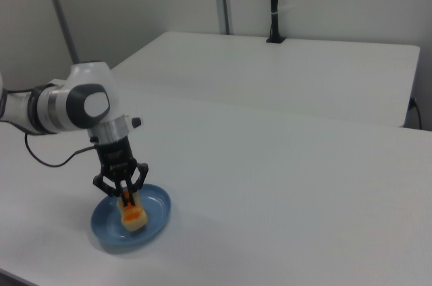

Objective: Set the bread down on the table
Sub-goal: 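Close the gripper on the bread roll and lift it, then carry the bread roll off the plate and lower it to the table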

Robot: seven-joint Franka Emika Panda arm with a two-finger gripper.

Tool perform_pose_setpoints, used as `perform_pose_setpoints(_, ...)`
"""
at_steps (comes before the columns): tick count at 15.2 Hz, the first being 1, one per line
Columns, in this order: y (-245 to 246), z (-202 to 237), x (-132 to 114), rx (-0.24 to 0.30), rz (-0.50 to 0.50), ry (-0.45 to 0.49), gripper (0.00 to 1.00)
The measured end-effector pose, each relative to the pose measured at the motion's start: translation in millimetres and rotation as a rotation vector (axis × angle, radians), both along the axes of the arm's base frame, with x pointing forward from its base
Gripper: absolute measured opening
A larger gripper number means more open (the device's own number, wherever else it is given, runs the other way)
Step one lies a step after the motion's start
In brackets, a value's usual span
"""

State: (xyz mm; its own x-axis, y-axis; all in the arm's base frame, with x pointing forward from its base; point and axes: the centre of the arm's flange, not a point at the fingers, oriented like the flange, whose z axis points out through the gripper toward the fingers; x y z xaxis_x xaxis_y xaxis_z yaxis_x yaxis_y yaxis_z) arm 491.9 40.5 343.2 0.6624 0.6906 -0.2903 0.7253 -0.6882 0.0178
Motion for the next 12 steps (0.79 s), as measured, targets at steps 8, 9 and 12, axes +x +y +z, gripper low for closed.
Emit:
perform_pose_setpoints(8,-108,137,57,0.088,-0.279,-0.150,0.10)
perform_pose_setpoints(9,-119,136,63,0.090,-0.339,-0.158,0.10)
perform_pose_setpoints(12,-148,112,91,0.094,-0.512,-0.173,0.10)
